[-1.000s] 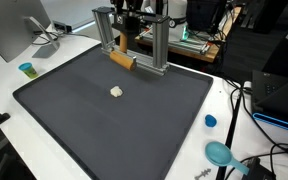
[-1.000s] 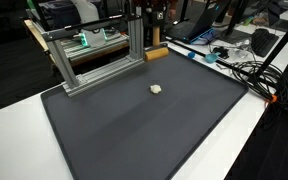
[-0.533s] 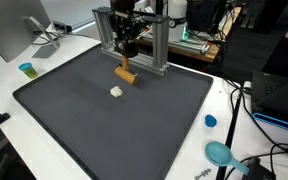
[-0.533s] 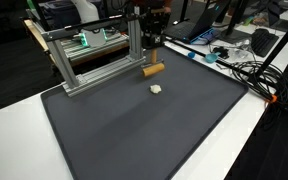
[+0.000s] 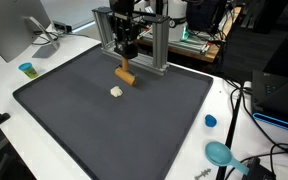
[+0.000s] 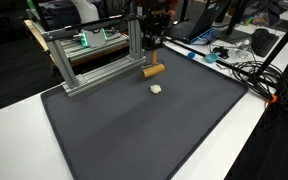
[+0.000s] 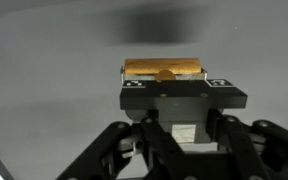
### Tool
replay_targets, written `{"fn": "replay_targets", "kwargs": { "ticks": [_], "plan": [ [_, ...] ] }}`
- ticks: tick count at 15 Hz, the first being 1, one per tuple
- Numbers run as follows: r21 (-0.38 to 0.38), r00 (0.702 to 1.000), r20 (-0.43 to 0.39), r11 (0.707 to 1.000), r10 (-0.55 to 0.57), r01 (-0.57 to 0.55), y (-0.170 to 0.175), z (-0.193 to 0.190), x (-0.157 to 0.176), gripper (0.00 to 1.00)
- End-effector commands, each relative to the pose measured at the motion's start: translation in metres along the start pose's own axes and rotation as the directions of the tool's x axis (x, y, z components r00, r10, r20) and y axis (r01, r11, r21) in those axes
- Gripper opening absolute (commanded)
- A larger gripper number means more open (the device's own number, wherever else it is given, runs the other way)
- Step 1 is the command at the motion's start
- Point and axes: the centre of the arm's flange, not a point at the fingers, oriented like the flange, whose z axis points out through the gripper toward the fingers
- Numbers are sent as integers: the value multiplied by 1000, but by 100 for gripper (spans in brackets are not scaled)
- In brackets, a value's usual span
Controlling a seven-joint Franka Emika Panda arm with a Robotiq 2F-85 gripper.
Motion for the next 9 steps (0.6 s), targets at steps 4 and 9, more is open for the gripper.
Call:
{"fn": "replay_targets", "kwargs": {
  "ticks": [4,9],
  "plan": [
    [49,995,11,994,98,-99,25,12,33,21],
    [47,991,-9,990,135,-135,25,6,58,21]
  ]
}}
